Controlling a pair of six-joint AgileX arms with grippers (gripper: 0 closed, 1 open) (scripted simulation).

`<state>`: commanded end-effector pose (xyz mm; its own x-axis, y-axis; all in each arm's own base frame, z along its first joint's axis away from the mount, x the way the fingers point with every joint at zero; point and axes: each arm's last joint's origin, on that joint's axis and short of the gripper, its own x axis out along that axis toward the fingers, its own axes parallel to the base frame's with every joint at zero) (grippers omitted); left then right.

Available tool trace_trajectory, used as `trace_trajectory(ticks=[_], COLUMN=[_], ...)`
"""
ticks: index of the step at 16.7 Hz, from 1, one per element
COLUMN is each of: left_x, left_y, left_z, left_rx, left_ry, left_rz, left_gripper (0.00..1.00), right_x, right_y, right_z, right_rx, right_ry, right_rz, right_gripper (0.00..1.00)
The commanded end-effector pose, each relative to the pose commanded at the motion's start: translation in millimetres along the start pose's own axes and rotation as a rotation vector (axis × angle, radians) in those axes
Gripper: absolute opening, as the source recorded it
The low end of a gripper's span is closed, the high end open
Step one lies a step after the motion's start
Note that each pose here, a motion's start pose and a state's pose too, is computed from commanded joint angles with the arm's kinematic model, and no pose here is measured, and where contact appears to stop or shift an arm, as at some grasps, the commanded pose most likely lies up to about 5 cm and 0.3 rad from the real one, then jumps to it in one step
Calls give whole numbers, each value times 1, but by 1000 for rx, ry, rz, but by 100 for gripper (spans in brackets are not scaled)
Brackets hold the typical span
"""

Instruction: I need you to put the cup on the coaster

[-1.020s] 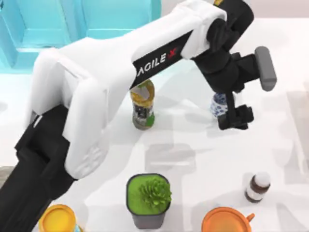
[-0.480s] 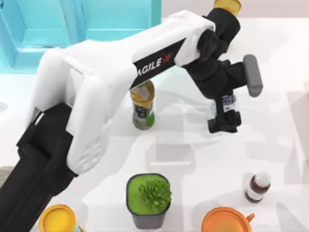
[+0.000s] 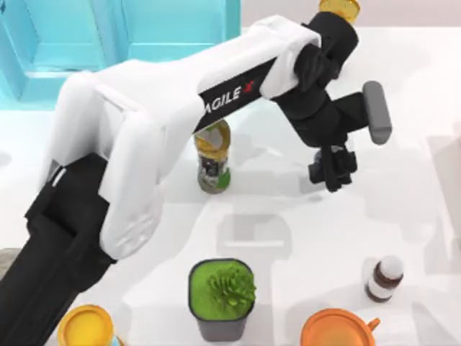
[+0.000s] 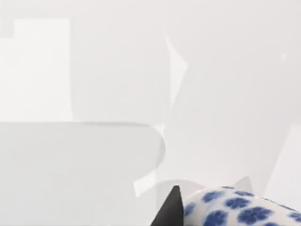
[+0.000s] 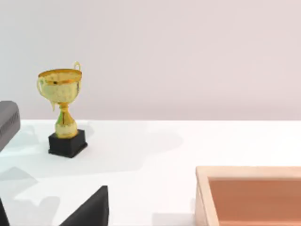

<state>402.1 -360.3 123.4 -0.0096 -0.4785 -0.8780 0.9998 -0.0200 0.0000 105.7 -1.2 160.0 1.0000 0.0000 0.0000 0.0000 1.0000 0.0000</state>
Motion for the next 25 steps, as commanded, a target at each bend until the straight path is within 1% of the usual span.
trace_trajectory(ticks=[4,5,14,16,18,21,23,25], left_x=[0,0,-1,-9,-28,-73,-111,-148], left_y=[0,0,-1,-3,-9,-22,-32,-45], left_z=[0,0,2,5,9,13,7,-6], left_rx=[0,0,5,-11,-49,-140,-219,-310], left_ry=[0,0,-2,-6,-15,-39,-60,-80], left_rz=[0,0,2,12,33,83,127,176], left_gripper=[2,0,0,0,0,0,0,0], right_x=[0,0,0,0,0,0,0,0], right_y=[0,0,0,0,0,0,0,0], right_z=[0,0,0,0,0,0,0,0], right_rx=[0,0,0,0,0,0,0,0], right_ry=[0,0,0,0,0,0,0,0], right_rz=[0,0,0,0,0,0,0,0], right_gripper=[100,100,100,100,100,100,100,100])
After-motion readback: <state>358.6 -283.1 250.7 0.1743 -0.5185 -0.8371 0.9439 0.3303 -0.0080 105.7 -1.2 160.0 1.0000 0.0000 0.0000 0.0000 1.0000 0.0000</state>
